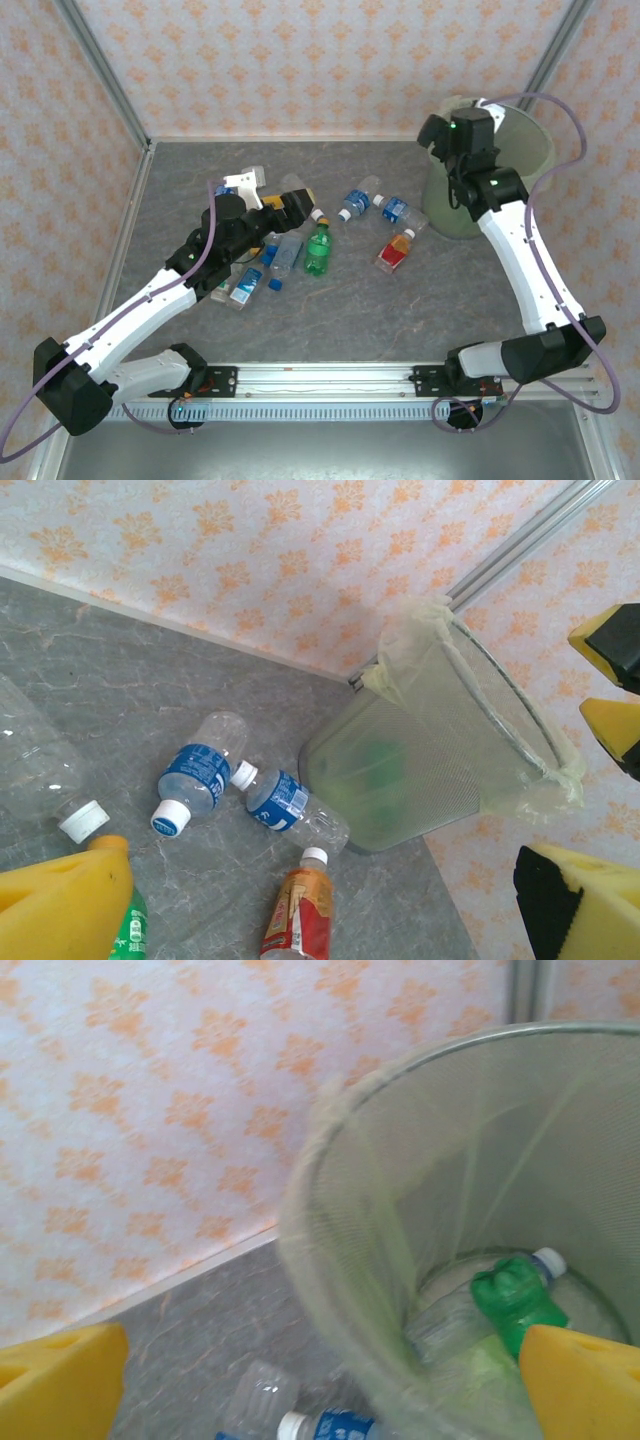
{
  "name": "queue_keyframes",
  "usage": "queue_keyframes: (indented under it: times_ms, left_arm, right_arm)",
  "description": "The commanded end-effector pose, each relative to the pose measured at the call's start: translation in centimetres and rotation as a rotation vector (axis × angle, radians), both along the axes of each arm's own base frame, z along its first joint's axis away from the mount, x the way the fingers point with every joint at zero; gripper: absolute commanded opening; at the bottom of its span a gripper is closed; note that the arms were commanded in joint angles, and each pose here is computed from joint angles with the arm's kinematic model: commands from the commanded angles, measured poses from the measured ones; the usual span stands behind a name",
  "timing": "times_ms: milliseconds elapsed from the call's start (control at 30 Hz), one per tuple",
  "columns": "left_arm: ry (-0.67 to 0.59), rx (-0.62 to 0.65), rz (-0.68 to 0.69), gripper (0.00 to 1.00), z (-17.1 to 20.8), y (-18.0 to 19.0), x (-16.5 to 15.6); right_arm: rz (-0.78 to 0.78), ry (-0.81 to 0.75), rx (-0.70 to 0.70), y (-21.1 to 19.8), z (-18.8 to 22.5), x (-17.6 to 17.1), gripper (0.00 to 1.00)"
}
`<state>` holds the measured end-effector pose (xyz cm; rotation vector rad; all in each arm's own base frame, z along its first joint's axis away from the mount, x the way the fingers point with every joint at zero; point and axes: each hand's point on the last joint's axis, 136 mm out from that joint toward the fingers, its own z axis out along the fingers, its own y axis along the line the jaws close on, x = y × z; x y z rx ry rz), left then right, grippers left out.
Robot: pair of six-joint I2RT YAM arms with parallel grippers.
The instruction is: Put the plastic bottles in the bin
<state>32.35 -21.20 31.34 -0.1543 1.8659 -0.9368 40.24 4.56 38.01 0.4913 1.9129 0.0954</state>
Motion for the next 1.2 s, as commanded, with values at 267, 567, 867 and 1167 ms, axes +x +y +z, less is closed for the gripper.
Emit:
queue_keyframes:
  times_ms: [267, 567, 867, 1167]
  left_arm:
    - [0.08, 0.084, 0.166, 0.99, -2.9, 3.3, -0.1]
    - [0.13, 0.112, 0.308, 0.99, -5.3, 7.0, -1.6]
    - [0.13, 0.128, 0.308, 0.99, -5.9, 7.9, -2.9]
    - [0.105, 0.128, 0.275, 0.99, -5.1, 7.4, -2.9]
  right_arm:
    - [0.112, 0.057, -0.082, 7.4, -2.5, 0.6, 1.0]
    - [0.306, 0.174, -0.055, 15.7, -9.3, -0.4, 1.0]
    - [0.465, 0.396, 0.049, 22.8, -19.1, -2.8, 1.0]
    - [0.545, 0.626, 0.143, 25.7, -26.8, -4.7, 0.82]
